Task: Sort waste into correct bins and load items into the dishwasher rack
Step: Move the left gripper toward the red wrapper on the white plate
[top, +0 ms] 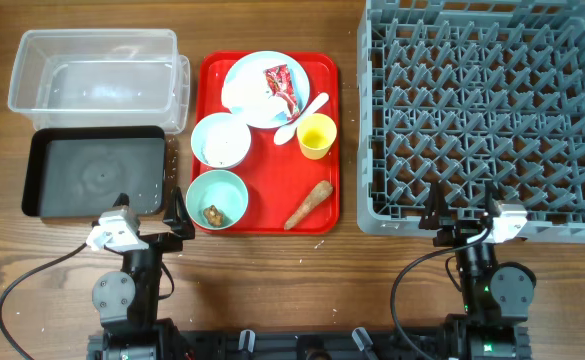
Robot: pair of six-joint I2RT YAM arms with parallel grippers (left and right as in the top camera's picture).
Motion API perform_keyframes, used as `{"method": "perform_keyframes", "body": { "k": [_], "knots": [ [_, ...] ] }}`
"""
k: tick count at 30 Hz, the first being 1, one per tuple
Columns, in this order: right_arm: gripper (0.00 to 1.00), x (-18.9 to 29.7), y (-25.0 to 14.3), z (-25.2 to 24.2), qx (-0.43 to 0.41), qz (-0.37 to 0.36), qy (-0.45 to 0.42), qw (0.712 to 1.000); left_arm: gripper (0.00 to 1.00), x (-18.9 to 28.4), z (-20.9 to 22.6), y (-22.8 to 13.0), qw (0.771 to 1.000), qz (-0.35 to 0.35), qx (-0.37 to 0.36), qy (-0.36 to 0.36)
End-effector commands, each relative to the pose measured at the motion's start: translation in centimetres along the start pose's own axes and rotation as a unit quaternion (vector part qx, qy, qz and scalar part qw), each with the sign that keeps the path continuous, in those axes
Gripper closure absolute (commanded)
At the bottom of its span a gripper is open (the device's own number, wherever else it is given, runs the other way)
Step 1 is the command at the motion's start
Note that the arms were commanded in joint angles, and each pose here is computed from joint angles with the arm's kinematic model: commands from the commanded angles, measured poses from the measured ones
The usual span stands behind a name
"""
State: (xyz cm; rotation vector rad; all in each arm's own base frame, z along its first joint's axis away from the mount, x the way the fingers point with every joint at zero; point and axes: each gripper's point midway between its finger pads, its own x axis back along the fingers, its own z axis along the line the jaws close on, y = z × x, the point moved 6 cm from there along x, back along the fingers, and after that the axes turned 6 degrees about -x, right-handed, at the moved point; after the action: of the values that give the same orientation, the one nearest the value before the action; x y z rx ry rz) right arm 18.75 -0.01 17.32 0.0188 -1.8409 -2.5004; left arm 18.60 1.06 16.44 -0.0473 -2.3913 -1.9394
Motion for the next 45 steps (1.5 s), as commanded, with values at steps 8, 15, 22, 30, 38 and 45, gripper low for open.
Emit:
{"method": "perform_keyframes", "body": {
  "k": [8,15,22,30,38,45],
  "knots": [
    [0.00,0.0,0.0,-0.1,0.005,-0.001,-0.005,1.000,0.00,0.0,-0.2,-0.2,1.000,0.002,-0.007,-0.008],
    [0.00,0.0,0.0,-0.2,0.005,-0.001,-0.005,1.000,0.00,0.0,-0.2,-0.2,1.000,0.002,-0.007,-0.008],
    [0.00,0.0,0.0,-0.1,0.005,-0.001,-0.005,1.000,0.00,0.0,-0.2,-0.2,1.000,0.002,-0.007,-0.008],
    [0.00,0.0,0.0,-0.1,0.005,-0.001,-0.005,1.000,0.00,0.0,-0.2,-0.2,1.000,0.001,-0.007,-0.008],
    [0.00,0.0,-0.1,0.2,-0.021,0.003,0.012,1.000,0.00,0.0,-0.7,-0.2,1.000,0.002,-0.007,-0.029],
    [0.00,0.1,0.0,1.4,-0.017,0.009,0.062,0.998,0.00,0.1,-1.3,0.9,0.998,-0.026,-0.012,-0.054]
  ]
}}
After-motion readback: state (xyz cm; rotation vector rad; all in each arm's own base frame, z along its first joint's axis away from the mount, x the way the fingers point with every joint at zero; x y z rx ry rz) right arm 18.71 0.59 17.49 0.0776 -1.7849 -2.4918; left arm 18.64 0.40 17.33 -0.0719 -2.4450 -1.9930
